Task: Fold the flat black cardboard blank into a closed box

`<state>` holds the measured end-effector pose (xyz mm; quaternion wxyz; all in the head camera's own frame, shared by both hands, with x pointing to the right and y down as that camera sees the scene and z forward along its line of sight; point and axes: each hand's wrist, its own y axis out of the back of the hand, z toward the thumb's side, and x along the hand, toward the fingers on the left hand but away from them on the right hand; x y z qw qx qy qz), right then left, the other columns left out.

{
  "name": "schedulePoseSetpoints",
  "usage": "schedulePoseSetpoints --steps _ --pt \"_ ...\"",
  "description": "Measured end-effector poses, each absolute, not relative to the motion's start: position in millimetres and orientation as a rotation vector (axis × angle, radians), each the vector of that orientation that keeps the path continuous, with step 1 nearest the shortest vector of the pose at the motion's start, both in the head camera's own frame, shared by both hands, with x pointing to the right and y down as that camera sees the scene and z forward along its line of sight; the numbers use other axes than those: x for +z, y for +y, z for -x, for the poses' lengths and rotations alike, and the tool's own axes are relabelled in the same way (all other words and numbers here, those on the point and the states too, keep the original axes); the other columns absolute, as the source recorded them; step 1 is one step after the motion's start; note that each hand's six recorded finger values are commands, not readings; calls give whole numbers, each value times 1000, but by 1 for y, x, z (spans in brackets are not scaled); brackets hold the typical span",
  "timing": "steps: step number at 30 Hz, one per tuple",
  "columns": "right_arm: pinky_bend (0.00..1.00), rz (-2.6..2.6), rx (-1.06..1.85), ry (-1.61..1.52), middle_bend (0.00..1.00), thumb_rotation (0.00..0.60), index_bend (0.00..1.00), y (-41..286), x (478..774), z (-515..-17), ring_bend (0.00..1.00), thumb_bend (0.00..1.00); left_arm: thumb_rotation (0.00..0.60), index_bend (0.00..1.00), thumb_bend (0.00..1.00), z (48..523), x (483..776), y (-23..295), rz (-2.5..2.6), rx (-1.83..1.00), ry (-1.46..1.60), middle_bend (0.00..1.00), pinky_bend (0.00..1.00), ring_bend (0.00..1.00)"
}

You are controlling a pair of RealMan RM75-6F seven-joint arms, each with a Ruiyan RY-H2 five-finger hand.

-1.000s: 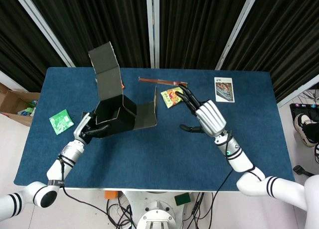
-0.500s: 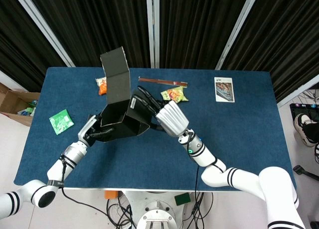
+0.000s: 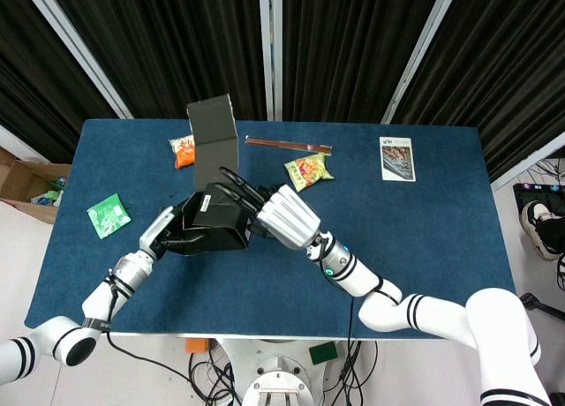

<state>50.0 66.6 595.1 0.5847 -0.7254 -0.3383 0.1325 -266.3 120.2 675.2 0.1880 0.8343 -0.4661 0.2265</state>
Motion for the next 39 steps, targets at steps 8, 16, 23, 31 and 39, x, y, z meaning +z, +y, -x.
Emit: schedulePoseSetpoints --steps 8,16,23,31,39 --pt "1000 1658 341 -629 362 600 265 78 613 -39 697 72 453 335 0 265 682 122 -2476 797 -1292 350 927 678" --pt "1000 1628 375 -517 426 600 363 87 640 -37 717 85 451 335 0 264 695 127 -2542 917 -1268 349 926 678" --pt "1000 1608 386 -440 437 600 377 97 665 -34 720 89 452 336 0 259 709 135 -2581 997 -1240 346 927 677" --pt "1000 1604 397 -362 443 600 383 110 689 -35 721 113 450 334 0 254 725 145 -2637 1078 -1223 338 927 677" --pt "1000 1572 383 -293 441 600 385 121 707 -38 720 148 451 318 0 249 746 160 -2705 1179 -1197 317 926 677"
